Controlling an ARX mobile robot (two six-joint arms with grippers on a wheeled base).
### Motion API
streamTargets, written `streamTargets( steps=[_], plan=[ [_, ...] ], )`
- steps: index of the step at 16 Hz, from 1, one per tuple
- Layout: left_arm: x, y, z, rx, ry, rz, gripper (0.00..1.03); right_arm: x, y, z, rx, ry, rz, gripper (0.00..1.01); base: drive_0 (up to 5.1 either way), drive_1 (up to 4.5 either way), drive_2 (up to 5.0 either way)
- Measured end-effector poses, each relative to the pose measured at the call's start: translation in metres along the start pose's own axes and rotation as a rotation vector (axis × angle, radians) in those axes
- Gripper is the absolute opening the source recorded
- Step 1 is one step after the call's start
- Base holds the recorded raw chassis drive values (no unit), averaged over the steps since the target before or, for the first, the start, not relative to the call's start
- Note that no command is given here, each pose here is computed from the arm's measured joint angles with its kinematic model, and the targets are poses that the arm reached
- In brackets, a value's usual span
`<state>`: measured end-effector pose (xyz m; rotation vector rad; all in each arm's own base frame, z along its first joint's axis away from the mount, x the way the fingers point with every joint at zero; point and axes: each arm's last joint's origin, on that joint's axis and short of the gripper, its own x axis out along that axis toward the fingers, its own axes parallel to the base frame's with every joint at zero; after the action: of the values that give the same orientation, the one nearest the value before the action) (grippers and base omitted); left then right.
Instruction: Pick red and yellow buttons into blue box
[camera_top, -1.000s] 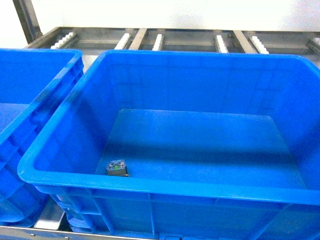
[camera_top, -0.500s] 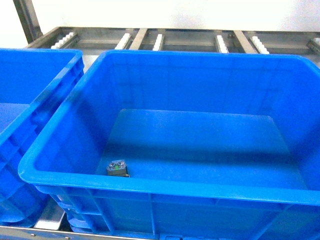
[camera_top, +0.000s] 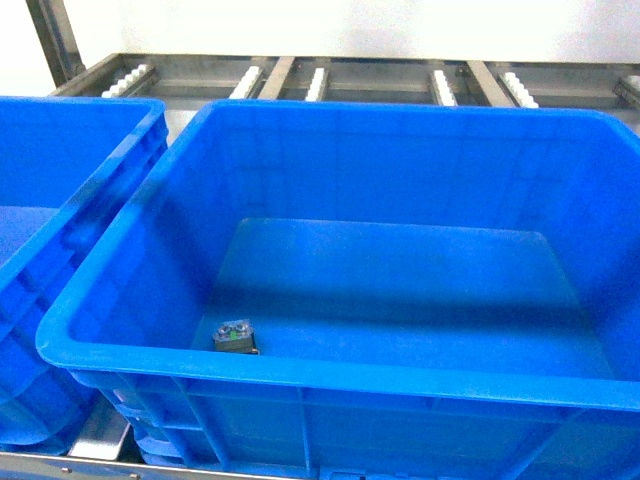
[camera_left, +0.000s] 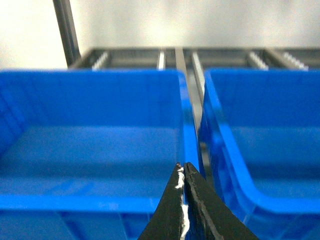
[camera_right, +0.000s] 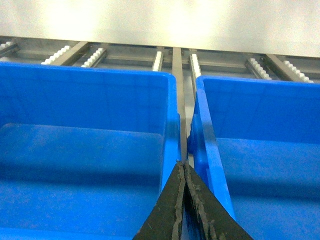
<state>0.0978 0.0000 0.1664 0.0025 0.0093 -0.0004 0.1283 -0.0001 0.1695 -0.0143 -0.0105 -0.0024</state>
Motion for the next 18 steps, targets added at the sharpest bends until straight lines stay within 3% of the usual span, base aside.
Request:
streamTargets(
  steps=[1,13,14,18],
  plan=[
    [-0.001,0.0,0.004,0.0,-0.029,0.001,0.02,-0.002,0.0,0.0,0.0,0.003,0.001,0.02,0.0,0.0,0.0],
    [0.0,0.0,0.001,0.0,-0.009,0.0,0.02,-0.02,0.0,0.001,0.0,-0.002,0.002,0.02,0.0,0.0,0.0],
    [0.0,0.0,0.001,0.0,-0.009,0.001,0.02,-0.029,0.0,-0.005,0.0,0.043,0.003,0.02,0.0,0.0,0.0],
    [0.0,0.0,0.001,0.0,-0.009,0.0,0.02,-0.031,0.0,-0.002,0.0,0.005,0.003,0.02,0.0,0.0,0.0]
  ],
)
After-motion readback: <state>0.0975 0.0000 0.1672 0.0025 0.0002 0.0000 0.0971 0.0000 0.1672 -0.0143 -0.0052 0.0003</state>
